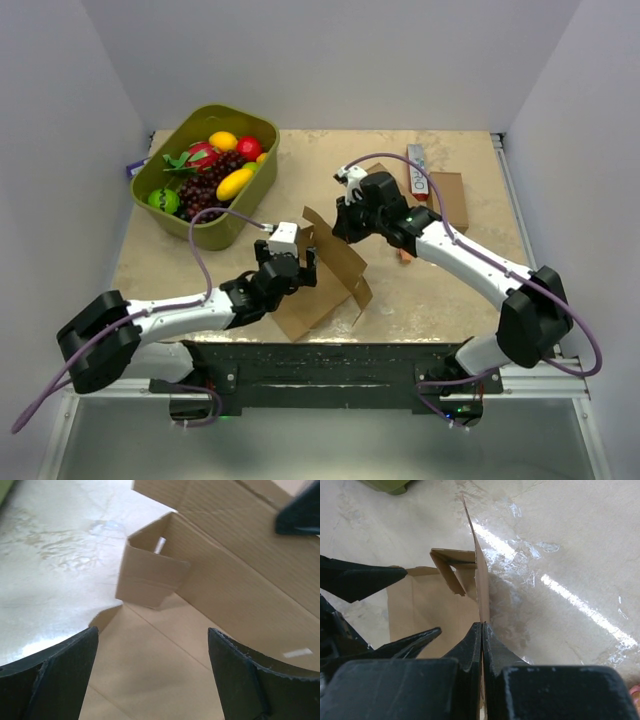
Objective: Fold the paper box
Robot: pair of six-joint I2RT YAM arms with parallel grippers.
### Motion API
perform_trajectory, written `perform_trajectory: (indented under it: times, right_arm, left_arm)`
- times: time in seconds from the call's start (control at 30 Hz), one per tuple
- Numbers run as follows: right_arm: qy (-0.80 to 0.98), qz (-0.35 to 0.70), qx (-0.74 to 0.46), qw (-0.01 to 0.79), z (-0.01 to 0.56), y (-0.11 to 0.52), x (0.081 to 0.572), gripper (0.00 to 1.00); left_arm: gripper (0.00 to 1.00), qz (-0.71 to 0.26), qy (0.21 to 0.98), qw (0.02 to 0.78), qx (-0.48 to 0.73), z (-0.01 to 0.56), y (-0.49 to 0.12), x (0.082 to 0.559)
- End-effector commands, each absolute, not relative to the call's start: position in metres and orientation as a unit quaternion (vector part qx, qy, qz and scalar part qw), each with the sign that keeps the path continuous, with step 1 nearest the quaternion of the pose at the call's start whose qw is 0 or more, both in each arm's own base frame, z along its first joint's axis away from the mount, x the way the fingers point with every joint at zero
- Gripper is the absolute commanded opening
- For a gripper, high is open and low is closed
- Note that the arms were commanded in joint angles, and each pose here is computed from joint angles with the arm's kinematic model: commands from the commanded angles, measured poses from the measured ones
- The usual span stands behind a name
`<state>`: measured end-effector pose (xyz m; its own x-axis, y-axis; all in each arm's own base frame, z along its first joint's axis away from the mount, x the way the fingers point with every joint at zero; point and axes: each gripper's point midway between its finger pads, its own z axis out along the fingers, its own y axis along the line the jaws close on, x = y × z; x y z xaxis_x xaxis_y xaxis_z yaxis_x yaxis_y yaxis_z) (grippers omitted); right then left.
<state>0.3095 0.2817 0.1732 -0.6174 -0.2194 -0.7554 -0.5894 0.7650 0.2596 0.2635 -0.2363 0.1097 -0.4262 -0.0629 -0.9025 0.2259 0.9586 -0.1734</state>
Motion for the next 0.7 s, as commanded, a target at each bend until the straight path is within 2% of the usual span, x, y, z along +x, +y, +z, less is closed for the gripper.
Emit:
perform_trajectory:
  times: [0.0,0.23,0.5,0.6,0.67]
  right_arm:
    - [0.844,0.275,-0.215,0.408,0.201,0.287,0.31,0.0]
    - [0.842,0.278,-0.219,0.408,0.202,0.285,0.305,0.0]
    - [0.839,0.285,-0.222,0.407,0.202,0.285,0.301,0.0]
    - [0.839,0.284,-0.225,0.406,0.202,0.285,0.3,0.0]
    - [0.842,0.274,-0.224,0.406,0.199,0.281,0.301,0.0]
  left_arm:
    - [0.97,-0.095,0.814,0.573,-0.014,0.125,-0.233,0.29]
    - [1.0,-0.092,0.81,0.58,-0.013,0.122,-0.249,0.313]
    - [0.98,-0.086,0.801,0.592,-0.036,0.118,-0.239,0.334]
    - [0.92,-0.077,0.802,0.591,-0.033,0.114,-0.233,0.337]
    - [0.84,-0.075,0.801,0.594,-0.03,0.115,-0.228,0.335]
